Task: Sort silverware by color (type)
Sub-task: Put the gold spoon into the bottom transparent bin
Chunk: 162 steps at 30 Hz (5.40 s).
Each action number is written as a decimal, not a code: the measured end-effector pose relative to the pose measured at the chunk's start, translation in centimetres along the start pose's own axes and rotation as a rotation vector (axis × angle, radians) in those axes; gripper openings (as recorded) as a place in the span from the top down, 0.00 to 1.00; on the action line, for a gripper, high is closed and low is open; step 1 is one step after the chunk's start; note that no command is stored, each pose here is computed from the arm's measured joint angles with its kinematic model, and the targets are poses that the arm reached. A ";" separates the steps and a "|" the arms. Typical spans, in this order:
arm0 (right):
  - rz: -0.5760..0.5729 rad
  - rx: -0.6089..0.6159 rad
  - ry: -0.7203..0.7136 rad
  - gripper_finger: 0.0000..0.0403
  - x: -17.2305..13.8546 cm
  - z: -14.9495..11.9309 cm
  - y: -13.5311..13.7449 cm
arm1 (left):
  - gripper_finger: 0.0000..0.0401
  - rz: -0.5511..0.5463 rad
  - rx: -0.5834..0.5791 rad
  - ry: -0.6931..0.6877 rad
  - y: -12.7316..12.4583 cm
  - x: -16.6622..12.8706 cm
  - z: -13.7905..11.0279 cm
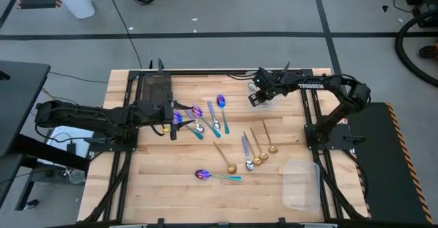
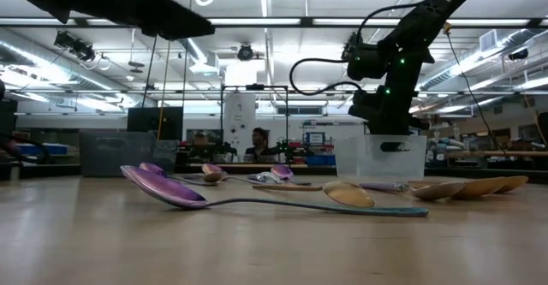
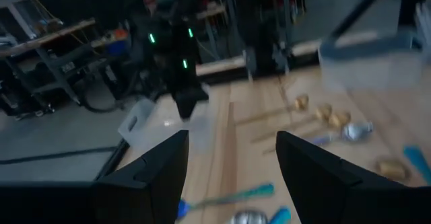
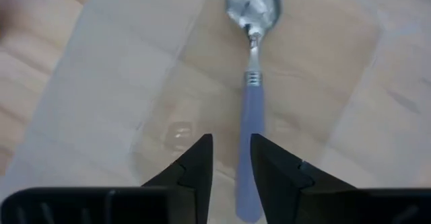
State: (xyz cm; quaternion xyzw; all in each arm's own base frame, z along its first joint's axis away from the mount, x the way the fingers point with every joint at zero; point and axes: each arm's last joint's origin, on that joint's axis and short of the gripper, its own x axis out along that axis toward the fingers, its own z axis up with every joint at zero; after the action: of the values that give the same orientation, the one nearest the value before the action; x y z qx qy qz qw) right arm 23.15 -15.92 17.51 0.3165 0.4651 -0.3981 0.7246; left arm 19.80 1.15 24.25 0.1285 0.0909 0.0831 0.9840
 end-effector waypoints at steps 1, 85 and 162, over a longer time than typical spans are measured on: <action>0.007 -0.004 0.006 0.72 -0.1 0.1 0.1 | 0.42 -0.004 0.004 0.021 0.0 0.0 -0.2; 0.128 -1.711 0.321 0.72 -6.5 -14.2 12.5 | 0.42 0.070 -0.018 0.100 0.4 0.0 -0.9; 0.451 -1.810 0.115 0.97 -4.3 -14.0 11.8 | 0.42 0.095 -0.118 0.100 0.5 0.0 -0.9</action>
State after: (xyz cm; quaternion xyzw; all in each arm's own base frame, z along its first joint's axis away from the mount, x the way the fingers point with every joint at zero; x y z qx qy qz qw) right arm 26.41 2.64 17.42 -0.2663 0.5610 0.2818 0.7314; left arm 19.56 1.84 23.48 0.0701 0.1288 0.1412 0.9791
